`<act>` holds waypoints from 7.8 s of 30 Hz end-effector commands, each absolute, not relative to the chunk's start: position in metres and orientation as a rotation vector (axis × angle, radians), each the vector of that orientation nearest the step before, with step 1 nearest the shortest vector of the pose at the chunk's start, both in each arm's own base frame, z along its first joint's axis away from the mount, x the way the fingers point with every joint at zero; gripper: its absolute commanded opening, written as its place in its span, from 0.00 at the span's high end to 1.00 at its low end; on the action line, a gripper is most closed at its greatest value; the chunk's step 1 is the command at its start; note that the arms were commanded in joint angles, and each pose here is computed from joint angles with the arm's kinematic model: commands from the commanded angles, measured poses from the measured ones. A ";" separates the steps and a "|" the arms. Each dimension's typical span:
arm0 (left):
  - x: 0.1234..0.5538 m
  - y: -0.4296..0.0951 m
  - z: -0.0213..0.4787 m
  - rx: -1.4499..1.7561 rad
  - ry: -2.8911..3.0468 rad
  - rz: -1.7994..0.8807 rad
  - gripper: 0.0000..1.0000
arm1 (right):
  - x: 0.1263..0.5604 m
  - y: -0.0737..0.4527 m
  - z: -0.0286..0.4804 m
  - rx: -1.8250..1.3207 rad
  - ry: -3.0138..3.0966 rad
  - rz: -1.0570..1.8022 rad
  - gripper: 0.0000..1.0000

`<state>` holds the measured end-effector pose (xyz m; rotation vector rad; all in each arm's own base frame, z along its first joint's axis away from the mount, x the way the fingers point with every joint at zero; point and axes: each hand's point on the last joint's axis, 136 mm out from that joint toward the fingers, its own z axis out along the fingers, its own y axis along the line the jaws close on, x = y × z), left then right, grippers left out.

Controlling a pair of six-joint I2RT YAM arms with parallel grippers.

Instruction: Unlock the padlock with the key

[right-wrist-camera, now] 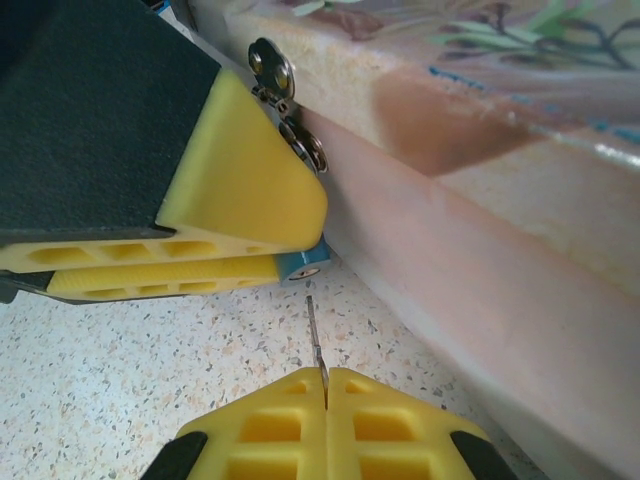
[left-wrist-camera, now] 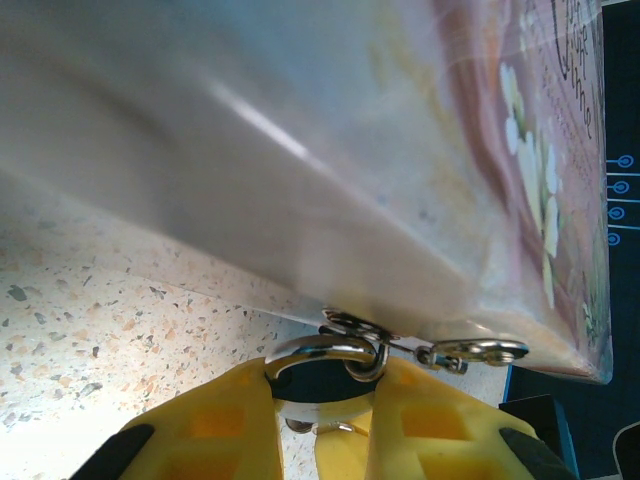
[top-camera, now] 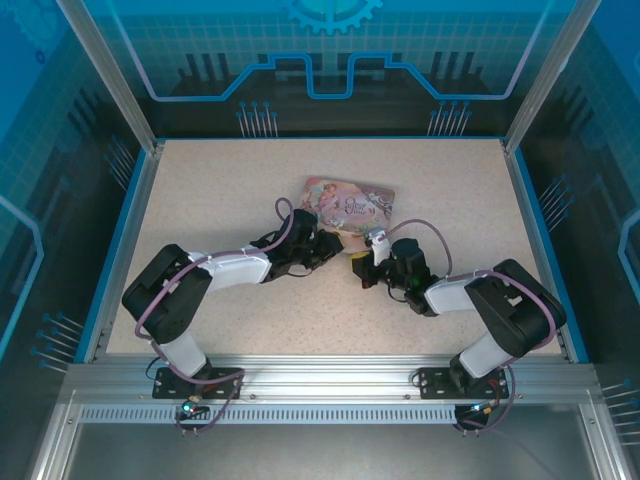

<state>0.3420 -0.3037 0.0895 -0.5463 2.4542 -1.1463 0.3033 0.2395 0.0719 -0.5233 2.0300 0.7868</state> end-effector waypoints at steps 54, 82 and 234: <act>0.330 -0.307 0.129 -0.477 2.405 -1.284 0.90 | 0.334 0.250 0.114 -0.544 1.854 0.856 1.00; 0.333 -0.308 0.104 -0.492 2.447 -1.239 0.91 | 0.329 0.245 0.123 -0.564 1.841 0.883 1.00; 0.324 -0.308 0.138 -0.561 2.410 -1.354 0.94 | 0.323 0.272 0.145 -0.632 1.705 0.977 1.00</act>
